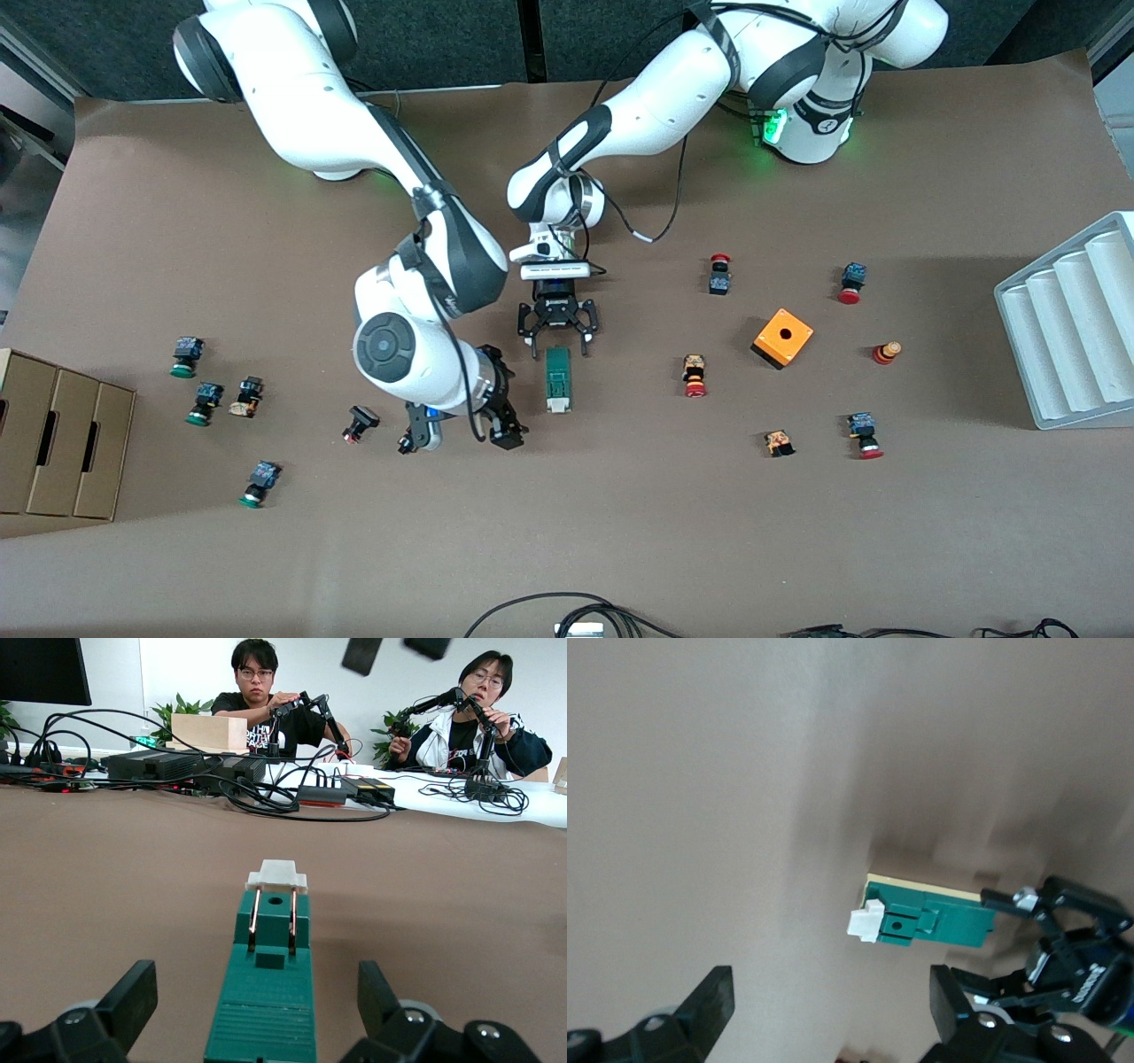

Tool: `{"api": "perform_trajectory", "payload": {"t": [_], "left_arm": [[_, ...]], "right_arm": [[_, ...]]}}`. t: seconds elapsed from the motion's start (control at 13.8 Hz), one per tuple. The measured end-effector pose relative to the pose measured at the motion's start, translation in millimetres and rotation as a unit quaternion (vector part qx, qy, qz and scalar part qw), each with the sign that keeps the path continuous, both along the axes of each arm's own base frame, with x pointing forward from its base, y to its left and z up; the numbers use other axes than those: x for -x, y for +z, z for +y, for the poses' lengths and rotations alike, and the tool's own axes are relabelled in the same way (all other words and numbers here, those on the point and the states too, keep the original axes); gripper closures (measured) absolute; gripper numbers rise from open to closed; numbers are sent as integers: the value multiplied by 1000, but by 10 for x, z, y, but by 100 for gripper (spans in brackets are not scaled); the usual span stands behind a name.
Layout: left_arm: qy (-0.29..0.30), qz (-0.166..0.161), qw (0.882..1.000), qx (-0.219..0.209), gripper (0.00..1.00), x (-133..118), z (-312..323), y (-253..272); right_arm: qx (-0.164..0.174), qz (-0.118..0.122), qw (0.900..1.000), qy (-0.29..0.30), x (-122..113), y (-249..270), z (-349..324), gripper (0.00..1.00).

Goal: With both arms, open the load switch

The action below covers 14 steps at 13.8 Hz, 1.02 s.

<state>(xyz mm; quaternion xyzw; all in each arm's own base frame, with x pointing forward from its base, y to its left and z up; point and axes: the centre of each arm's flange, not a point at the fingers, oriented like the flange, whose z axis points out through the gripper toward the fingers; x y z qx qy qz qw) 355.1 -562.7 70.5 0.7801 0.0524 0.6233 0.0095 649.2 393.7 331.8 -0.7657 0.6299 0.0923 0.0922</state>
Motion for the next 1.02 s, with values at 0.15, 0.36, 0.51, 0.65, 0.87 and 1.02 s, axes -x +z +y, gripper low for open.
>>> {"api": "perform_trajectory", "payload": {"t": [0.15,0.36,0.51,0.65,0.87,1.02], "left_arm": [[-2,1,1000,0,0,12,-34,-55],[-7,4,1000,-3,0,86,-60,-139],[-10,6,1000,-12,0,112,-60,-176],[-12,7,1000,-21,1,116,-68,-174],[-14,7,1000,-25,4,119,-72,-173],[-14,7,1000,-26,10,120,-72,-174]], "right_arm": [[5,6,1000,-13,41,-183,103,2],[8,7,999,-32,73,-395,209,3],[8,4,999,-46,86,-486,272,3],[10,7,999,-51,132,-579,348,5],[6,21,998,-66,198,-734,441,7],[4,30,997,-68,243,-842,491,9]]}}
